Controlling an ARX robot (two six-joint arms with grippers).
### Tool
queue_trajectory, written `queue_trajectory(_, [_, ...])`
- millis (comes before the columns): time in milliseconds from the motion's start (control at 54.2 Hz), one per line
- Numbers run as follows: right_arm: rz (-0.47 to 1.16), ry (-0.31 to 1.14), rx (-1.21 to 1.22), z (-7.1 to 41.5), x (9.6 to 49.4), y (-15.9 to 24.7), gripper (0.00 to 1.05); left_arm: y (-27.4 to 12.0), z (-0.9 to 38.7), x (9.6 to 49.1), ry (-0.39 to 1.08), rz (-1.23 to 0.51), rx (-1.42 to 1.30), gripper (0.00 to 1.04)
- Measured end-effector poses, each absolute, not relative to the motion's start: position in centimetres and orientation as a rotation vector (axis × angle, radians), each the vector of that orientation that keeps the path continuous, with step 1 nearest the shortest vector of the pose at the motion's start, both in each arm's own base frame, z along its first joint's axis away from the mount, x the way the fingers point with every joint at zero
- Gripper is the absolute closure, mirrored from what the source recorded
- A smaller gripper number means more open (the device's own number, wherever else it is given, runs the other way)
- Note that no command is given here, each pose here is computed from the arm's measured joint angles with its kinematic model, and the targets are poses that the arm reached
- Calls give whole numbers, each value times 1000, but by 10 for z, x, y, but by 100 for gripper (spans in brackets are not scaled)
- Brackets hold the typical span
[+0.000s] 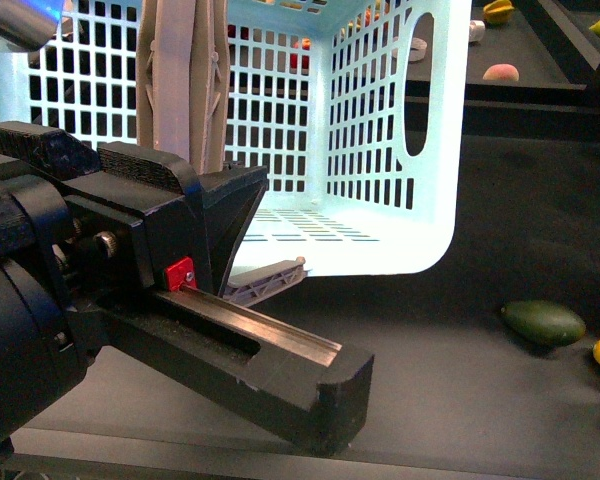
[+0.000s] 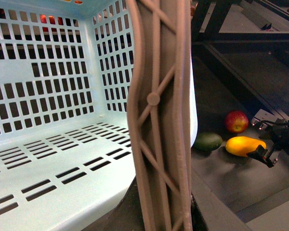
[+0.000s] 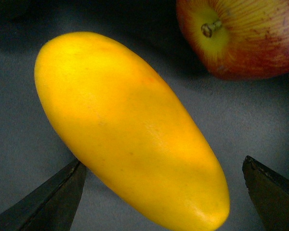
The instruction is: Pick mango with right arm and hold basket with left
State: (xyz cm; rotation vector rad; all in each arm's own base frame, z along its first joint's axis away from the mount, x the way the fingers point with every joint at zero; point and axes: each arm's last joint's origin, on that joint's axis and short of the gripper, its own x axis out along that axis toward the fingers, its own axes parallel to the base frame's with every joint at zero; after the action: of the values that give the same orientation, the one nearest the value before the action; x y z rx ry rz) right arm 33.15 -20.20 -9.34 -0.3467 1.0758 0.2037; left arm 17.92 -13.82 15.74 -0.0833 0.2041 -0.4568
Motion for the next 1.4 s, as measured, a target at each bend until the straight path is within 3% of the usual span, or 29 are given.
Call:
queue_trajectory(646, [257, 1080, -341, -111, 344, -185, 9, -138, 157, 179, 204, -459, -83, 97])
queue_trajectory(849, [242, 1056, -339, -110, 346, -186, 33, -138, 157, 179, 204, -459, -83, 97])
queue_trajectory(960, [238, 1046, -334, -110, 345, -185, 42, -138, 157, 179, 204, -459, -83, 97])
queue_trajectory(1219, [253, 1012, -285, -95, 337, -180, 46, -138, 157, 179, 204, -458, -83, 97])
queue_trajectory(1403, [232, 893, -241, -55, 338, -178, 46, -138, 157, 179, 204, -458, -83, 97])
